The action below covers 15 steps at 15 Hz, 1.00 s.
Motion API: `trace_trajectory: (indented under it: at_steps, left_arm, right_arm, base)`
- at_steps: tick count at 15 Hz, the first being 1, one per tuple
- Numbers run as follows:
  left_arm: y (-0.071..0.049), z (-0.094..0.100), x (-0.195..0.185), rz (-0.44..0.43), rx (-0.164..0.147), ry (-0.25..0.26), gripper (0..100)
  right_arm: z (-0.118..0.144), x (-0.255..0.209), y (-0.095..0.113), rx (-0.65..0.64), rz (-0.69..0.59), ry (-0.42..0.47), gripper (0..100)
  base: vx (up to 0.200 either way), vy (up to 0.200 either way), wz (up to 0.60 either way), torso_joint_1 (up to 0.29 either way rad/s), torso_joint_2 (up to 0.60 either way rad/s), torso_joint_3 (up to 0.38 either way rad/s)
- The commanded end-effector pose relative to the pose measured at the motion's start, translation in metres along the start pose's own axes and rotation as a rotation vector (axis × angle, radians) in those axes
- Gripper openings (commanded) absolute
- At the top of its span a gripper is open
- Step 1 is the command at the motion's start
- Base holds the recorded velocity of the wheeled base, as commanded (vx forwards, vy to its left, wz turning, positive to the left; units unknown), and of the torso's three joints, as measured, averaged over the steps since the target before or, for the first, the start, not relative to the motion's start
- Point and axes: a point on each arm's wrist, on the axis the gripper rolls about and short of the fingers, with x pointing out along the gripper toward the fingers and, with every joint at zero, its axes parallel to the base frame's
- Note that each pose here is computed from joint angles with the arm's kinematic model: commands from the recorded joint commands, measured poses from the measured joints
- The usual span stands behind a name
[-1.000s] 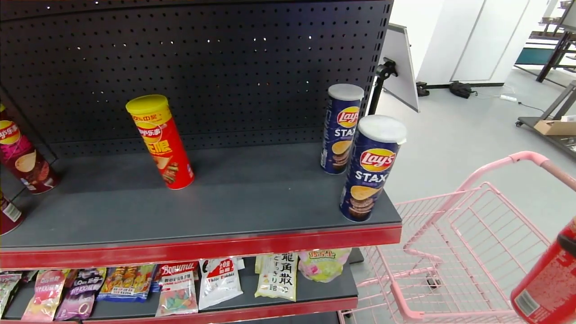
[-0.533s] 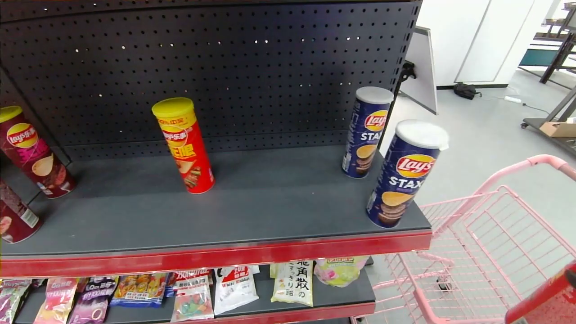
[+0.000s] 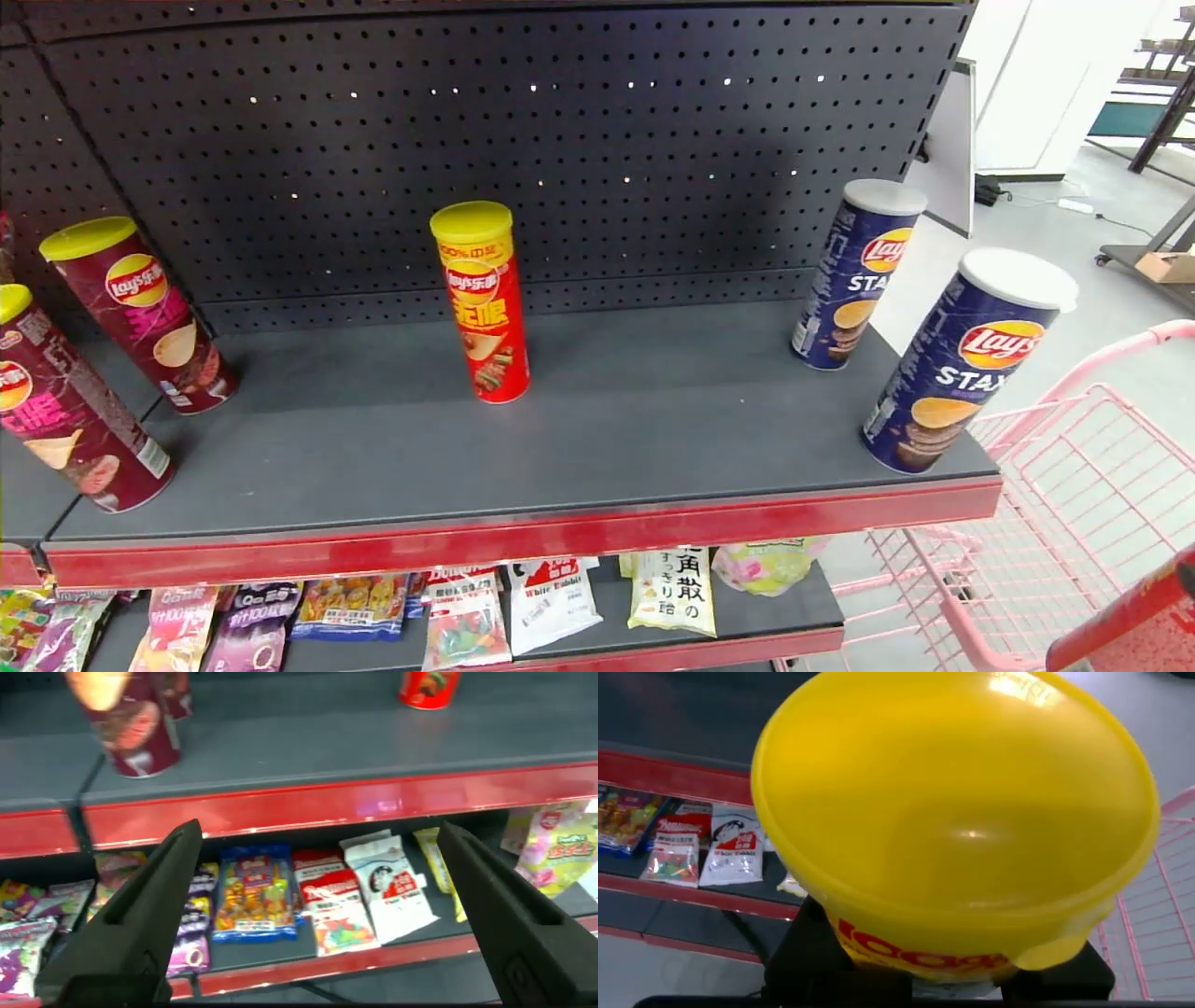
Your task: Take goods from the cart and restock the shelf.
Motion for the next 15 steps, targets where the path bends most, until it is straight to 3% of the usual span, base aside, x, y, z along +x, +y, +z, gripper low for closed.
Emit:
trace_trajectory:
  at_steps: [1,6,10,15]
  left_arm:
    - [0.0,0.0,0.0,0.0,0.0,0.001,100]
    - [0.0,0.0,0.0,0.0,0.0,0.0,100]
    - [0.0,0.0,0.0,0.0,0.003,0.001,100]
    - [0.0,0.0,0.0,0.0,0.003,0.001,100]
  right_arm:
    - [0.007,0.002,-0.001,-0.002,0.021,-0.01,0]
    - [0.032,0.016,-0.001,-0.004,0.171,-0.019,0]
    - [0.029,0.018,-0.001,-0.003,0.195,-0.005,0]
    - [0.029,0.019,-0.001,-0.001,0.197,0.003,0]
  base:
    - [0.0,0.2,0.0,0.007,0.0,0.007]
    - [0.0,0.2,0.0,0.001,0.0,0.001]
    - [0.0,0.0,0.0,0.0,0.0,0.0]
    - [0.2,0.0,0.0,-0.003,0.0,0.005]
